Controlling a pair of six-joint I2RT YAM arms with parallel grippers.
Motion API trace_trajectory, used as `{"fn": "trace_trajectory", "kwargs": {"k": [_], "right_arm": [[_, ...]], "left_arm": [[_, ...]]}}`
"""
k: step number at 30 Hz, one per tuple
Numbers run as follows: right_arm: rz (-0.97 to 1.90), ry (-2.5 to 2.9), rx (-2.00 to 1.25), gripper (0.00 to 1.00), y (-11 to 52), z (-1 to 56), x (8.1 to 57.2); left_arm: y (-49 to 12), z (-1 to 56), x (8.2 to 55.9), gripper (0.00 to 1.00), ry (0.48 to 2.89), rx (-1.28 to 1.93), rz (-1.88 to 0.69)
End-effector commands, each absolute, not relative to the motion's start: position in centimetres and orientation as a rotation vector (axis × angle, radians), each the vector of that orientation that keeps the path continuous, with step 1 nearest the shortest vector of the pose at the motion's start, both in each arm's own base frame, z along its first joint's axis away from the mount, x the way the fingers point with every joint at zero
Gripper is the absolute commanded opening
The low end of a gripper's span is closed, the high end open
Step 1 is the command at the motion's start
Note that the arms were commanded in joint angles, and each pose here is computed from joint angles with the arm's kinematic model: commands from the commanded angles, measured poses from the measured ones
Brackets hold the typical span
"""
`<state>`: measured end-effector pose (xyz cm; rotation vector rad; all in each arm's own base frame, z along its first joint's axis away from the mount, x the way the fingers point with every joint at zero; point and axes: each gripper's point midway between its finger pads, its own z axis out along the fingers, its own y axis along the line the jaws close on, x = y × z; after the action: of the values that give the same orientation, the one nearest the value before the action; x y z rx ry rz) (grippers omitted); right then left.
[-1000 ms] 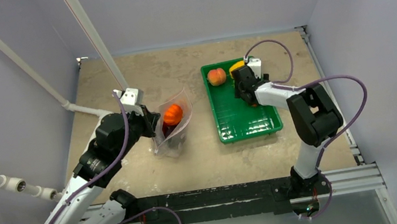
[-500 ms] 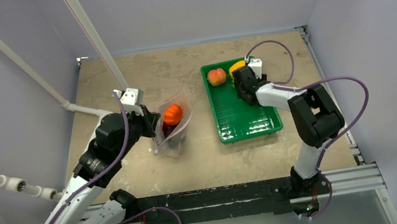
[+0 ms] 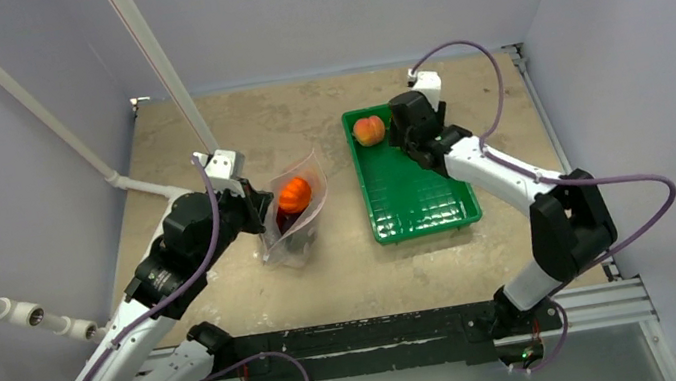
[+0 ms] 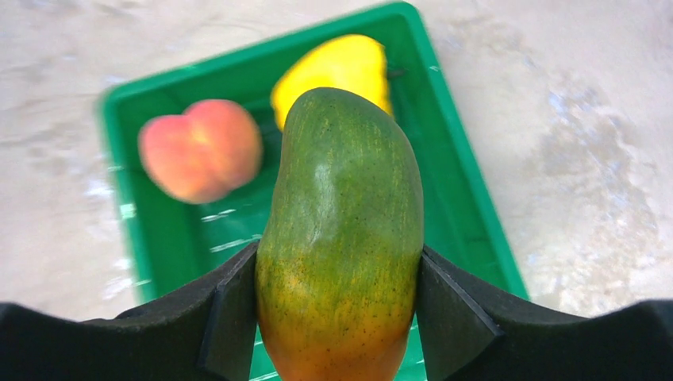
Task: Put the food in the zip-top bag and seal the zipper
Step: Pick up the fake fruit from the bin, then place the fake fruit in the zipper food storage bag.
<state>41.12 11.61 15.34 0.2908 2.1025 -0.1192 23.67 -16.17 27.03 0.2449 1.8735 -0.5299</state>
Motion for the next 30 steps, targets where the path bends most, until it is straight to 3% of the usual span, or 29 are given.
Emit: {"fn": "trace_trajectory", "kwargs": {"k": [1,20,30], "right_arm": [[-0.024,2.028,0.237,0.00,16.3,21.2,40.4],[0.338,1.810,0.058,0.00,27.1,37.4,32.1],[0.456,1.754,-0.137,0.00,33.1,40.7,25.6]], "left_arm": [[-16.3,27.9,23.8,0.00,1.840,0.245,-0.543],[-16.3,27.7,23.9,0.00,1.847,0.245,-0.538],[-16.3,27.5,24.0,0.00,1.854,0.243,-0.529]]}}
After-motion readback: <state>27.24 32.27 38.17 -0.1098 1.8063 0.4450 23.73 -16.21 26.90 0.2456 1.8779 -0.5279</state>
